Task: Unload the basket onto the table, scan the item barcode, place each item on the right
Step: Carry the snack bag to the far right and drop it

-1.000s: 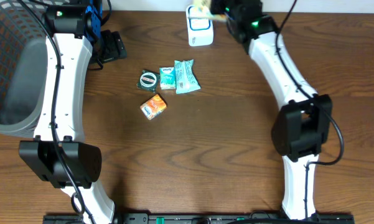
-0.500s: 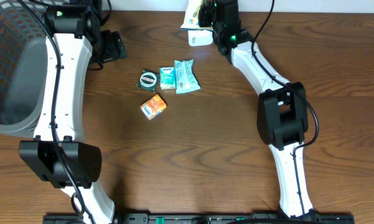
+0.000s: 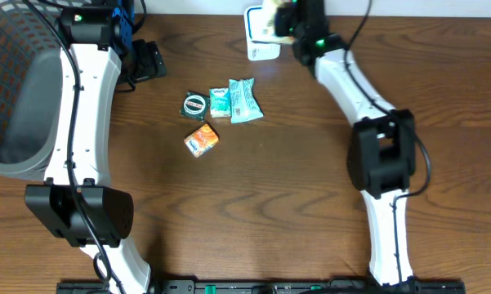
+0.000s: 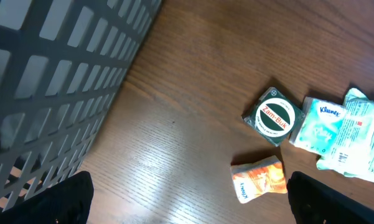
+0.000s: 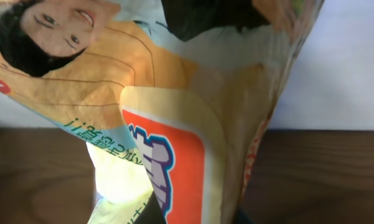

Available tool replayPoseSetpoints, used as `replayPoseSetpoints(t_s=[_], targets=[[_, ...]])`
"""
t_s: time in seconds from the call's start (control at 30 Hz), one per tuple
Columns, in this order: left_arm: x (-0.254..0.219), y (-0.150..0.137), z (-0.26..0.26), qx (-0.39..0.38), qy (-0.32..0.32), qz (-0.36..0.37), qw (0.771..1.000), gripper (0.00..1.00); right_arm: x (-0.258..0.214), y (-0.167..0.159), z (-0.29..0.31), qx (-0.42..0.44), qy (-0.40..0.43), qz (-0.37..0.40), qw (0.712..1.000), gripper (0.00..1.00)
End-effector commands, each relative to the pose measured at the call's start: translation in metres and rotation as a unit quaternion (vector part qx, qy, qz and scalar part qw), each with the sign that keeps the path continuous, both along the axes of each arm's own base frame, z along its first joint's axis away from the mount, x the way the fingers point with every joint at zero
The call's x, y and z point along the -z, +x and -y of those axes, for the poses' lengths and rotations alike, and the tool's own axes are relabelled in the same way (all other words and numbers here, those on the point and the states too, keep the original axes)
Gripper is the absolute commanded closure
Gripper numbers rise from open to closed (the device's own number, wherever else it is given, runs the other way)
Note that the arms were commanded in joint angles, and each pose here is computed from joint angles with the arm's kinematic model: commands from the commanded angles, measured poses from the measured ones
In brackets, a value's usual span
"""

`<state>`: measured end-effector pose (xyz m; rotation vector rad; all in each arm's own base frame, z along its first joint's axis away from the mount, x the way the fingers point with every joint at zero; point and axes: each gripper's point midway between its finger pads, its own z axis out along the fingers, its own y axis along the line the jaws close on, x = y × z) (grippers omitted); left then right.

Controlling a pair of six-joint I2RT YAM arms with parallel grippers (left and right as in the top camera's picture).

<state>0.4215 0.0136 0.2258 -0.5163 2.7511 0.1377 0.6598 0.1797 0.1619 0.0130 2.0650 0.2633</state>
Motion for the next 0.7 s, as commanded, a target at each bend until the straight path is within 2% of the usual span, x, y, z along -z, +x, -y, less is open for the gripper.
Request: replayPoseSetpoints(t_s=[0.0,0.1,0.23,0.33,0.43,0.47,0.57,0.6,0.67], targets=[[0.006,0.000,-0.003,0.001,0.007,-0.010,1.000,0.02,-0.107,-0.007,0.102,0.122,-0.026,0.063,0.990,0.99],[0.006,0.000,-0.003,0.002,0.007,-0.010,1.000,0.02,-0.097,-0.016,0.160,0.158,-0.079,0.025,0.984,0.99],[0.006,0.000,-0.003,0.001,0.007,-0.010,1.000,0.02,-0.059,-0.035,0.235,0.173,-0.150,-0.061,0.971,0.99],[0.006,0.000,-0.003,0.002,0.007,-0.010,1.000,0.02,-0.031,-0.058,0.293,0.211,-0.174,-0.126,0.954,0.99],[0.006,0.000,-0.003,0.001,0.007,-0.010,1.000,0.02,-0.008,-0.086,0.360,0.277,-0.193,-0.179,0.924,0.99],[0.006,0.000,-0.003,0.002,0.007,-0.010,1.000,0.02,-0.001,-0.097,0.378,0.296,-0.191,-0.195,0.915,0.95],[0.006,0.000,-0.003,0.001,0.007,-0.010,1.000,0.02,0.018,-0.119,0.415,0.321,-0.162,-0.229,0.905,0.51],[0.006,0.000,-0.003,0.002,0.007,-0.010,1.000,0.02,0.024,-0.124,0.420,0.313,-0.143,-0.238,0.908,0.41],[0.006,0.000,-0.003,0.001,0.007,-0.010,1.000,0.02,0.032,-0.126,0.417,0.283,-0.101,-0.245,0.922,0.27]])
